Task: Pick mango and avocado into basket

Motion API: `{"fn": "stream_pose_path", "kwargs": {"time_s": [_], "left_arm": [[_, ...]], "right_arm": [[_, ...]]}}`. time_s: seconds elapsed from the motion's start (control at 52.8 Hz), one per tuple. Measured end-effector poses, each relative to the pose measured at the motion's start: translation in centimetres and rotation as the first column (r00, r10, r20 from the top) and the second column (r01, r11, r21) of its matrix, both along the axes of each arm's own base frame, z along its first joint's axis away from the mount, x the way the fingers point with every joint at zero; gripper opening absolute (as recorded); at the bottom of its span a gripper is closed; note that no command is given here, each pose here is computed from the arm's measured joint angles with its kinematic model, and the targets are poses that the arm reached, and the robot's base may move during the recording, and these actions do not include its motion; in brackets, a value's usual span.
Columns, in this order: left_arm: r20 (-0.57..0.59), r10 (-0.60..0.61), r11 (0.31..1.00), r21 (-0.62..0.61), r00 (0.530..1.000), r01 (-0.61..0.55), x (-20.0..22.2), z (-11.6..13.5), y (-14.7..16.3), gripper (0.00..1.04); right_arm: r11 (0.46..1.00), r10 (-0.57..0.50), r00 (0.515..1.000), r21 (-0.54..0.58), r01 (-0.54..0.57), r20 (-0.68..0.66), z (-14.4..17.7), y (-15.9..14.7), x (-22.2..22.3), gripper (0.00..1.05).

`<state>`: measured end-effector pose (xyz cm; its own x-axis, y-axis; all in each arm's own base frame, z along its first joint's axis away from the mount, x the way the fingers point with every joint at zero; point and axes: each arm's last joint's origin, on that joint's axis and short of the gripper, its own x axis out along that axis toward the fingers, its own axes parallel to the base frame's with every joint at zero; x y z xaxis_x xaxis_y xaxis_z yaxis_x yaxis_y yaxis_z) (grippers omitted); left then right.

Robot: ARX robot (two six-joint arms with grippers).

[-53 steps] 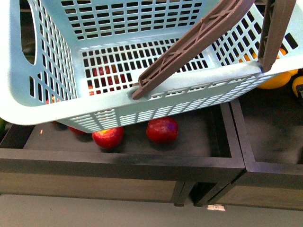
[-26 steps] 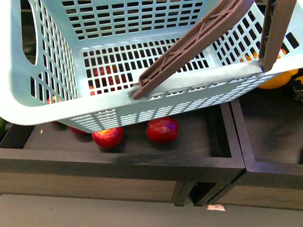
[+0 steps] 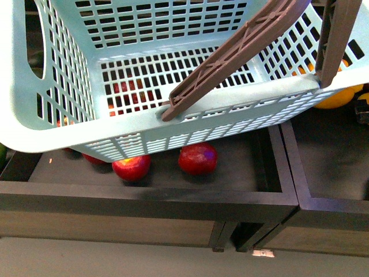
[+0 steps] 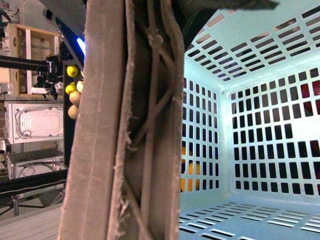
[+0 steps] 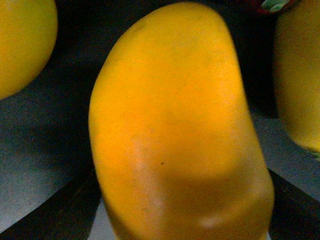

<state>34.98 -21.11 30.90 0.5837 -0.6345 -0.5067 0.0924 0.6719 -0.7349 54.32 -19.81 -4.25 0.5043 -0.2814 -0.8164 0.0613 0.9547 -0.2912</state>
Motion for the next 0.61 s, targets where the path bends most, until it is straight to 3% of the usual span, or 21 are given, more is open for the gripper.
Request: {"fn": "stream_pose_path", "kwargs": {"time_s": [0.19,0.474,0.606], "left_arm": [[0.0,0.0,1.0,0.0,1.0,0.0,0.0,0.0,0.0,0.16],[0.0,0.001,1.0,0.0,1.0,-0.001,0.0,0.0,0.0,0.16],[0.0,0.0,1.0,0.0,1.0,0.0,0.0,0.0,0.0,0.16]], "right_arm": [[1.0,-0.001,1.0,0.005,0.001,-0.008,0.2,0.2,-0.6,0.65],[0.999,0.012,1.0,0.045,-0.013,0.023,1.0,0.5,-2.2,0.63],[0.995,0.048,0.992,0.086,-0.058,0.116,4.3,0.9,-4.0,0.63]]}}
